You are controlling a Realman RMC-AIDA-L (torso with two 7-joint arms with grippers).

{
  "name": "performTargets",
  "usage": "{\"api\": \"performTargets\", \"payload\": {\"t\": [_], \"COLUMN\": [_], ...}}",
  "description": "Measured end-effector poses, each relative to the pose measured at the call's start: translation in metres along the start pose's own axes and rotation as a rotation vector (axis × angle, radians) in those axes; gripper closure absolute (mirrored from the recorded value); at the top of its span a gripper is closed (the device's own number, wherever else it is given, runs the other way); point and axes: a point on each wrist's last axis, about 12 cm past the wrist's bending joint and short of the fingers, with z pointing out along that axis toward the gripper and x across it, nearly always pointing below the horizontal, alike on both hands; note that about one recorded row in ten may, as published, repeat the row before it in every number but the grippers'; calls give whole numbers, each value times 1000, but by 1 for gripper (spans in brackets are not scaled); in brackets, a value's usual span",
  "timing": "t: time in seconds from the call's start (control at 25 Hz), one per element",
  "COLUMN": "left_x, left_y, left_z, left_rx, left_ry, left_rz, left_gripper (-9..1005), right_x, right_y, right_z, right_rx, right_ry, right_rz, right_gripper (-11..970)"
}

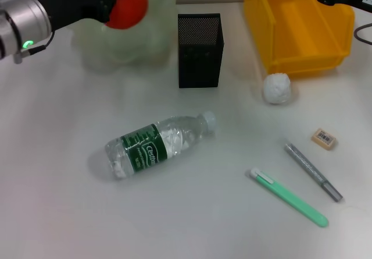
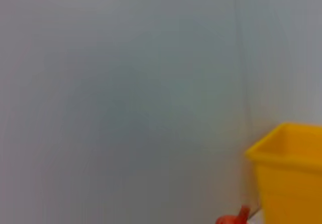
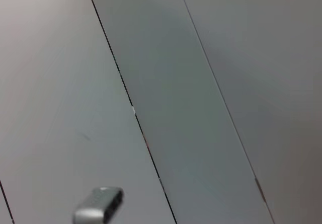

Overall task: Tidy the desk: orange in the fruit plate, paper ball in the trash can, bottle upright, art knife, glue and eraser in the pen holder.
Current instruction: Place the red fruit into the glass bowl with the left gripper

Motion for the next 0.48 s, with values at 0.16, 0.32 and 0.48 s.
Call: {"api": "performTargets", "payload": {"t": [0.16, 0.32, 0.48], "left_x": [8, 12, 14], "left_y": [-2, -4, -4], "left_z": [9, 11, 13], "left_rx": [-59, -85, -103], "left_ry": [18, 24, 34], "left_rz": [56, 85, 117], "left_gripper": [933, 924, 874], "right_x": [1, 4, 5], "right_y": [1, 3, 4], "right_z": [1, 2, 2], "right_rx": [-2, -16, -27], "right_ry": [-1, 5, 23], "right_rz": [4, 9, 25], "right_gripper": [208, 208, 208]}}
